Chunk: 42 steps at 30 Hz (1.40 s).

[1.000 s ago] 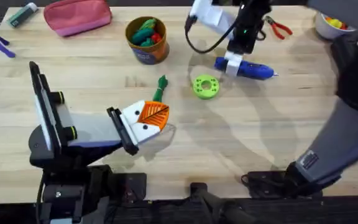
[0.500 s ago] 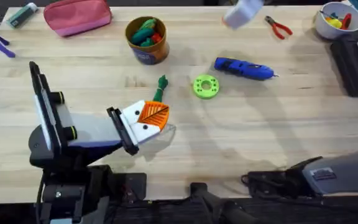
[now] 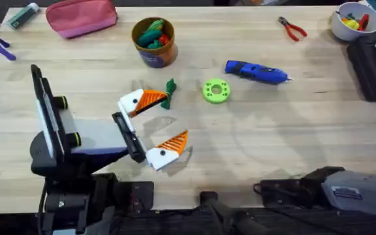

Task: Pick up the gripper from the table and insert it into the empty holder that is missing its gripper. Then pick up a screw, insert it into the mounting hole, and use the screwdriver to tighten it. Finally, clean up the table by picking up the vegetable and placing it into the bucket.

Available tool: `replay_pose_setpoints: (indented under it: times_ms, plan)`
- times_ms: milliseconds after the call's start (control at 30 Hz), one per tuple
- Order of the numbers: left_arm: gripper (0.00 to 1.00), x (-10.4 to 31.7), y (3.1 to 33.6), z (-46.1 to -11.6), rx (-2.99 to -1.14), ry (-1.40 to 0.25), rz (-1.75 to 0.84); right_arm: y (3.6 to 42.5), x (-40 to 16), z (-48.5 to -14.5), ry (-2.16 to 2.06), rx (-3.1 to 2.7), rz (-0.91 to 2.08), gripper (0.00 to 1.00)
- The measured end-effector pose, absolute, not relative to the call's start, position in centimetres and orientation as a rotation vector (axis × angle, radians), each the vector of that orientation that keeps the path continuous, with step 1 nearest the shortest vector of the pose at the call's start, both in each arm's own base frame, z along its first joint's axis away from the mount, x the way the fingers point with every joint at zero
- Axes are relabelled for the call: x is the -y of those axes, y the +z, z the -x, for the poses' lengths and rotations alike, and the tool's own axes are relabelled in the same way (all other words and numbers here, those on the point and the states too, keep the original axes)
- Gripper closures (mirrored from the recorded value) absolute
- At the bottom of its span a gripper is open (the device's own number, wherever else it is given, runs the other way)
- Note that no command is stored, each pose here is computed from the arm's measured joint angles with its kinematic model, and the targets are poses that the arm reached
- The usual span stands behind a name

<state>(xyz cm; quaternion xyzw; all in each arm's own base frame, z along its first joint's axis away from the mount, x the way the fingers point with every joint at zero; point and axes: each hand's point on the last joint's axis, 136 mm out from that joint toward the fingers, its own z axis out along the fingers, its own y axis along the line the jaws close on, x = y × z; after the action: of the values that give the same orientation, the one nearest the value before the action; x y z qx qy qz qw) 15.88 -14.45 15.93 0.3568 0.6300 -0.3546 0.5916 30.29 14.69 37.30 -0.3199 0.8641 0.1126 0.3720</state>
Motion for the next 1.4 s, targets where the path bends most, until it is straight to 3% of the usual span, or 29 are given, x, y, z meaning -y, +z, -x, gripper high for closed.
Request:
replay_pose_setpoints:
  times_ms: [167,800,1067,1400]
  plan:
    - [0.015,14.4,15.9,-15.9,-1.466,-0.825,-0.830,36.0,-14.6,-30.0,0.314,-2.277,0.787,0.009]
    - [0.015,14.2,16.0,-16.3,-1.469,-0.797,-0.813,23.3,-14.4,-29.2,0.365,-2.616,0.690,0.010]
    - [0.015,13.3,16.1,-17.6,-1.489,-0.715,-0.752,21.1,-14.2,-28.4,0.378,-2.671,0.658,0.009]
    - [0.015,12.3,16.2,-18.9,-1.504,-0.634,-0.690,21.1,-14.2,-28.4,0.386,-2.672,0.643,0.009]
